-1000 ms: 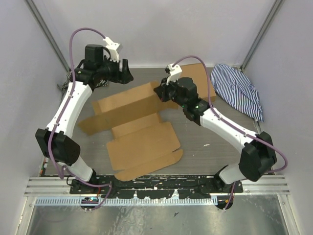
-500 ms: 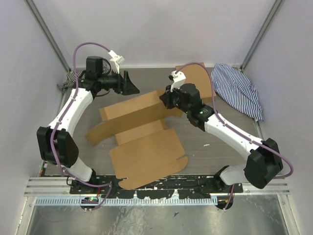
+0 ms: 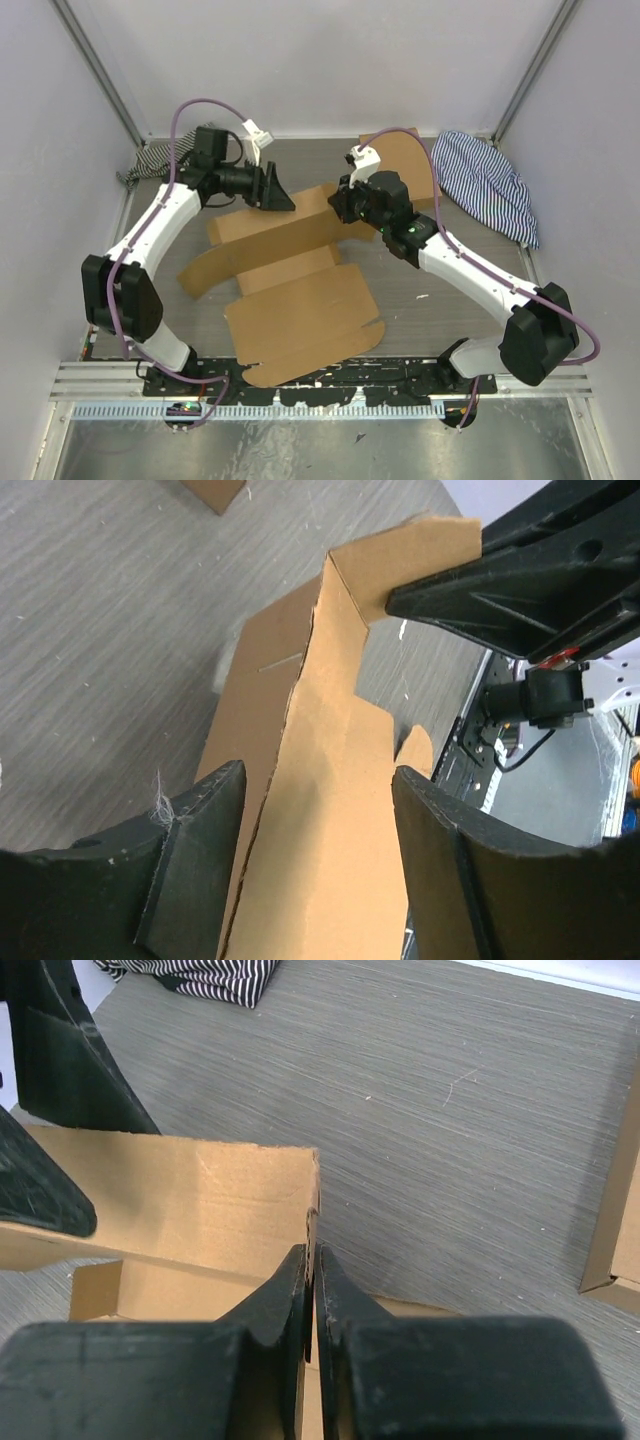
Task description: Fold the paper box
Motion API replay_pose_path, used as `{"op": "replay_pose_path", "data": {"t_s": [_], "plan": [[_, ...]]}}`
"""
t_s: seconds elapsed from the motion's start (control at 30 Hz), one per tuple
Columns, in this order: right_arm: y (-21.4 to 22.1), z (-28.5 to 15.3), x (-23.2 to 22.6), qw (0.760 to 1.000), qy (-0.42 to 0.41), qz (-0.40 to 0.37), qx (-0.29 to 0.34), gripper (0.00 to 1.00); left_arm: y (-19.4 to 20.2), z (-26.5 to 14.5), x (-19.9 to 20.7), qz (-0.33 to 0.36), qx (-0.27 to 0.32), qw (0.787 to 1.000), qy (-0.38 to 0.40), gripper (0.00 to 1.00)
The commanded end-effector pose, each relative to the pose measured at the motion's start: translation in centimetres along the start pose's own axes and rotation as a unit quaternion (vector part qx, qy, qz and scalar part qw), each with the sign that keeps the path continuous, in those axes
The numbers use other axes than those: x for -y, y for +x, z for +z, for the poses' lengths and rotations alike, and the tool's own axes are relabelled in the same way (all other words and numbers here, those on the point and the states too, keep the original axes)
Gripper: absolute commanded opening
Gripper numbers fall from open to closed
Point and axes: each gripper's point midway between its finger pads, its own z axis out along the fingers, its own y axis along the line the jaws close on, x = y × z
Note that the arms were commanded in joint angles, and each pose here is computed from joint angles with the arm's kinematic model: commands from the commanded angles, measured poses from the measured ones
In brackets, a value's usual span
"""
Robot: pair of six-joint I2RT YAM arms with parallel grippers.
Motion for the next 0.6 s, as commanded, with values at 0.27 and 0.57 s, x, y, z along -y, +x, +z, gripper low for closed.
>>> {"op": "replay_pose_path", "data": {"t_s": [0.27,0.57], "plan": [[-3.0,-0.9,0.2,0.999,0.025,0.002,0.02,0.56,1.1,-0.1,-0.1,0.025,-0.047,0.996,-0.068,0.25],[-4.6,-4.4,3.1,0.993,0.111,0.006,0.031,0.72,1.6,-1.2,-0.6,0.071,-0.057,0.978,-0.187,0.16]]}}
